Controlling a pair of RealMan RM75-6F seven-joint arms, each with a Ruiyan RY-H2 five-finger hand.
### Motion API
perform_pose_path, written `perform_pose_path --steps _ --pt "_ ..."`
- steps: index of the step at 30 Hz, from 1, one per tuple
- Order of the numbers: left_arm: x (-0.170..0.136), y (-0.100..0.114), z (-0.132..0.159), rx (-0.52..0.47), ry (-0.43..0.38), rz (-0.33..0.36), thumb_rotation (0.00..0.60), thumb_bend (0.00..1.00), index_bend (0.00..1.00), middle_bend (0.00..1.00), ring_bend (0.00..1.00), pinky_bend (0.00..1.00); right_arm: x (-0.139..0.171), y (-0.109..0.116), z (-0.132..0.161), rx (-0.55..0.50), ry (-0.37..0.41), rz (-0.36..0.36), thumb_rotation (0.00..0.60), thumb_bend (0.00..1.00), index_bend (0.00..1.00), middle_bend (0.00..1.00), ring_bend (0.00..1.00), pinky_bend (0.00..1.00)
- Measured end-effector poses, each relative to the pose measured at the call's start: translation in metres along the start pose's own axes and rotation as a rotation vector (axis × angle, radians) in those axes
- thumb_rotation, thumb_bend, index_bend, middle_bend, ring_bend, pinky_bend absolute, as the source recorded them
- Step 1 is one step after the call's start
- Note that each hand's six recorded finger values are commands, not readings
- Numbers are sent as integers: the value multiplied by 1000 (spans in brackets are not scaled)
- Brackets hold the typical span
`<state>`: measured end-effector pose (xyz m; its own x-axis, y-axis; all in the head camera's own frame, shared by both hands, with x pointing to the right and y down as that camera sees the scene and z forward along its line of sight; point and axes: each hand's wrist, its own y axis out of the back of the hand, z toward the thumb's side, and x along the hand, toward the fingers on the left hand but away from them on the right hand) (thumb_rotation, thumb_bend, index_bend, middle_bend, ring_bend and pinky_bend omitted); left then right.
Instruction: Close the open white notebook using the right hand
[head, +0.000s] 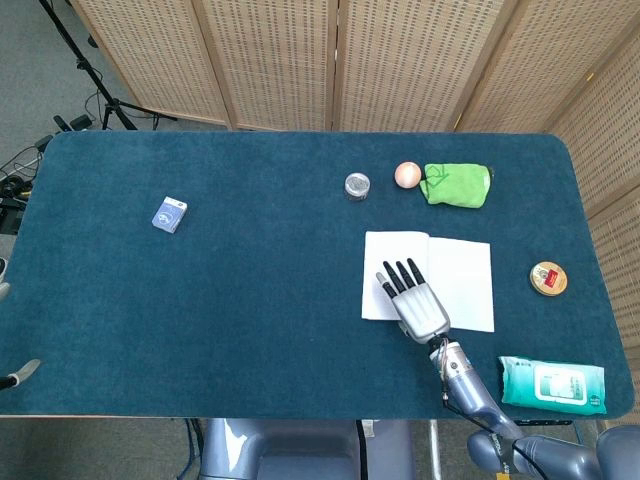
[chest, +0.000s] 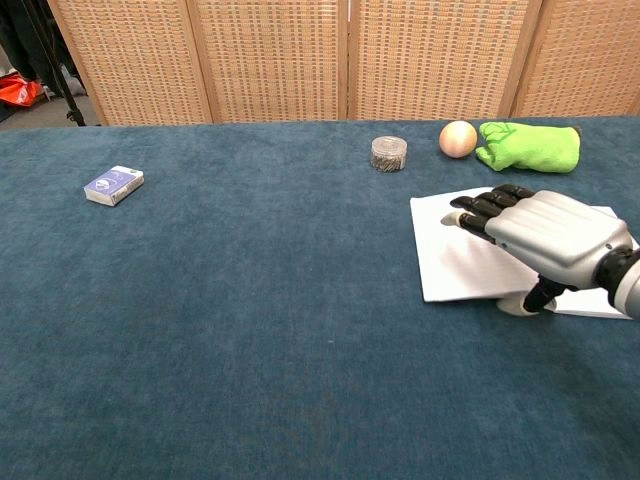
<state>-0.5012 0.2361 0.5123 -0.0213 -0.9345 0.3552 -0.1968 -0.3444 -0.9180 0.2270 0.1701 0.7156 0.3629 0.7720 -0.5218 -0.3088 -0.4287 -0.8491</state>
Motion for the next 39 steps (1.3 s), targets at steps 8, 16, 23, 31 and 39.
perform_pose_path --steps 8,16,23,31,39 --pt "0 -1 0 1 1 -3 600 0 0 0 0 0 1 1 -5 -49 -12 3 600 1000 0 30 0 47" --pt "0 0 0 -5 -1 -7 600 0 0 0 0 0 4 1 -16 -235 -67 4 600 1000 0 29 0 67" --pt "-3 -1 1 -10 -11 -8 600 0 0 0 0 0 12 1 -33 -555 -153 -7 600 1000 0 19 0 67" --pt "-4 -2 4 -13 -23 -13 600 0 0 0 0 0 24 -2 -51 -973 -277 -44 600 1000 0 2 0 87" --pt "-6 -3 4 -15 -28 -14 600 0 0 0 0 0 33 -16 -64 -1256 -408 -41 600 933 0 0 0 24"
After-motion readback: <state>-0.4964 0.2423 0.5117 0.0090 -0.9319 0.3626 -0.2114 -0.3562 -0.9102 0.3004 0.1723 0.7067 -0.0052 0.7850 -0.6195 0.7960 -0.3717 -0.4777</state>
